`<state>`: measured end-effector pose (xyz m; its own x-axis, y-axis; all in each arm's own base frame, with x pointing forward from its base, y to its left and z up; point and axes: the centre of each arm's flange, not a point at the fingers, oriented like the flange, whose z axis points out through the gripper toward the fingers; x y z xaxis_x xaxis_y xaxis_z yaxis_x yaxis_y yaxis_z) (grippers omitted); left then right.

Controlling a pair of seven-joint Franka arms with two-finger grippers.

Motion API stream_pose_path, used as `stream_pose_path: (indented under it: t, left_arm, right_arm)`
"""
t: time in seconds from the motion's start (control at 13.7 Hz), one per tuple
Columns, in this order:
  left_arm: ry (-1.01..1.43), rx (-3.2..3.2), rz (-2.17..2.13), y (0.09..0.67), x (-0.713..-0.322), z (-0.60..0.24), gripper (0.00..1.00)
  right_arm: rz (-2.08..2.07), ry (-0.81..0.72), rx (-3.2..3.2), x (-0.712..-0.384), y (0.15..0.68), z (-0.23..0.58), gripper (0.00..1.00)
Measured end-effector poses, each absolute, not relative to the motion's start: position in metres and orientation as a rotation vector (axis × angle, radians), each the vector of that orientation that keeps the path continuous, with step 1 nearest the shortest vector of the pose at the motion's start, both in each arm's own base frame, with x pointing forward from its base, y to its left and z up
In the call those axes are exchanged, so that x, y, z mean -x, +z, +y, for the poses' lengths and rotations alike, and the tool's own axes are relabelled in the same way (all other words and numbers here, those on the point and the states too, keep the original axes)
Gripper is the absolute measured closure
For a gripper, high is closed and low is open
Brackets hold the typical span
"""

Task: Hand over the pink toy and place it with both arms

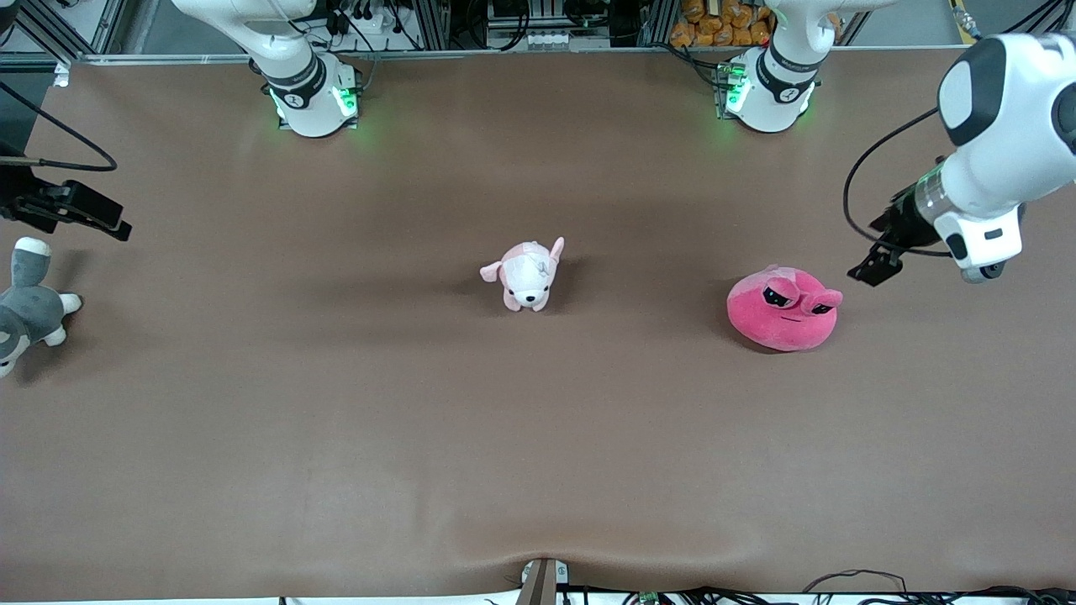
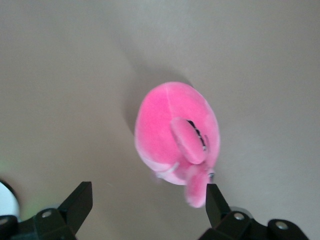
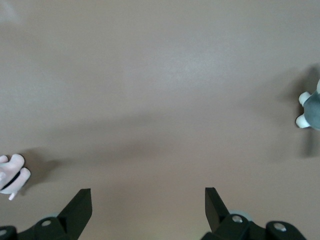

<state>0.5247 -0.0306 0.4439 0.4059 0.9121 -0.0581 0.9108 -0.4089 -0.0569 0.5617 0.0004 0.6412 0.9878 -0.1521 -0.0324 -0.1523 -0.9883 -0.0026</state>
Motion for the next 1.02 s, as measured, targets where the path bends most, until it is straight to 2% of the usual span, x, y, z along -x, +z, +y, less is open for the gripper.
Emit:
stream_pose_path:
  t: [0.51,1.02]
  left_arm:
    - [0.158,2.328,-2.104,0.382,-0.55,-0.034,0.0]
    - [0.207,2.244,-2.189,0.358,-0.556,-0.033,0.0]
  right_arm:
    - [0.486,0.116,3.109,-0.556,0.638,0.03,0.0]
    - [0.67,0.181,3.038,-0.553,0.635,0.036,0.0]
